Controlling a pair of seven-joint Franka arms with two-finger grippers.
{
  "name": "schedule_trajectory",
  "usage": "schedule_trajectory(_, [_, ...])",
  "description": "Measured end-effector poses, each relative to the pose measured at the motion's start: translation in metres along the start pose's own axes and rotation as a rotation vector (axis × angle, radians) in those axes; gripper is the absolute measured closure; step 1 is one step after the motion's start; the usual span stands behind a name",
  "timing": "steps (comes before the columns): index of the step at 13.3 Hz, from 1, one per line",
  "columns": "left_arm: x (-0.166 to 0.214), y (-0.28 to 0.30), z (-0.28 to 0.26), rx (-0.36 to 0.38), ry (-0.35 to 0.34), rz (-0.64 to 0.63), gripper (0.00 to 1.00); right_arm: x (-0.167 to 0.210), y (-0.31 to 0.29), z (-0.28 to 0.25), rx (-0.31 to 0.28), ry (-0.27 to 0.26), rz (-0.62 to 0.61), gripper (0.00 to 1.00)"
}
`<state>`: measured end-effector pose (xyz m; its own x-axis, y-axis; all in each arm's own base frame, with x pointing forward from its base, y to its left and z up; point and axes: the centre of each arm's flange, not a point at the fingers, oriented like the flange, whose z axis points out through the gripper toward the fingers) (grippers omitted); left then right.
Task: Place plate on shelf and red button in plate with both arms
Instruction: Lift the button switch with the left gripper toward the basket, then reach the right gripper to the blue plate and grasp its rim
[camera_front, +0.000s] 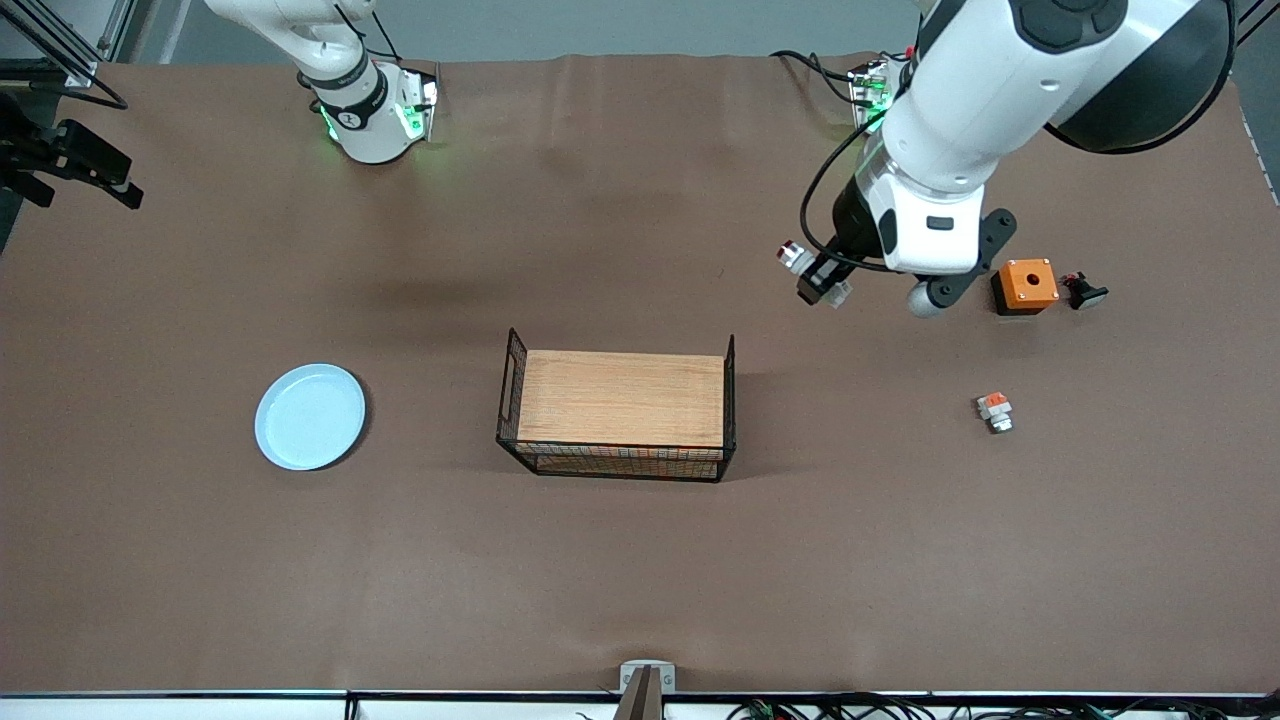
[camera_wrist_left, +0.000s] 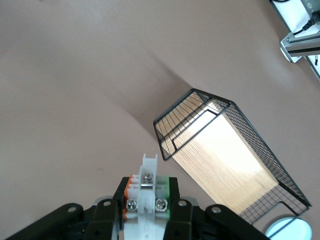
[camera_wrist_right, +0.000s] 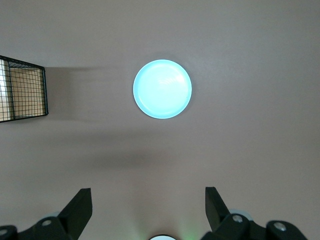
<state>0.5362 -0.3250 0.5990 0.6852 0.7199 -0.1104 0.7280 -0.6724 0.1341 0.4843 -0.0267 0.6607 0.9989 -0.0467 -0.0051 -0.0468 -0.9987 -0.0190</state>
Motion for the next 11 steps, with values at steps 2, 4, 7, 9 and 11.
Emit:
schedule_trajectory(2, [-0.012, 0.002, 0.000, -0.001, -0.007, -0.072, 0.66, 0.003, 0.003, 0.006, -0.012, -0.012, 0.003, 0.00])
schedule_trajectory(4, [-0.015, 0.003, 0.000, -0.001, -0.009, -0.136, 0.66, 0.016, 0.007, 0.025, -0.053, -0.050, 0.005, 0.00])
schedule_trajectory(7, [-0.020, 0.004, 0.001, 0.000, -0.012, -0.167, 0.66, 0.047, 0.010, 0.071, -0.089, -0.103, 0.002, 0.00])
schedule_trajectory(9, [-0.022, 0.005, 0.002, 0.002, -0.015, -0.225, 0.66, 0.075, 0.020, 0.116, -0.095, -0.151, 0.009, 0.00])
schedule_trajectory(11, [-0.022, 0.005, 0.004, 0.006, -0.016, -0.268, 0.66, 0.099, 0.038, 0.153, -0.100, -0.175, 0.011, 0.00])
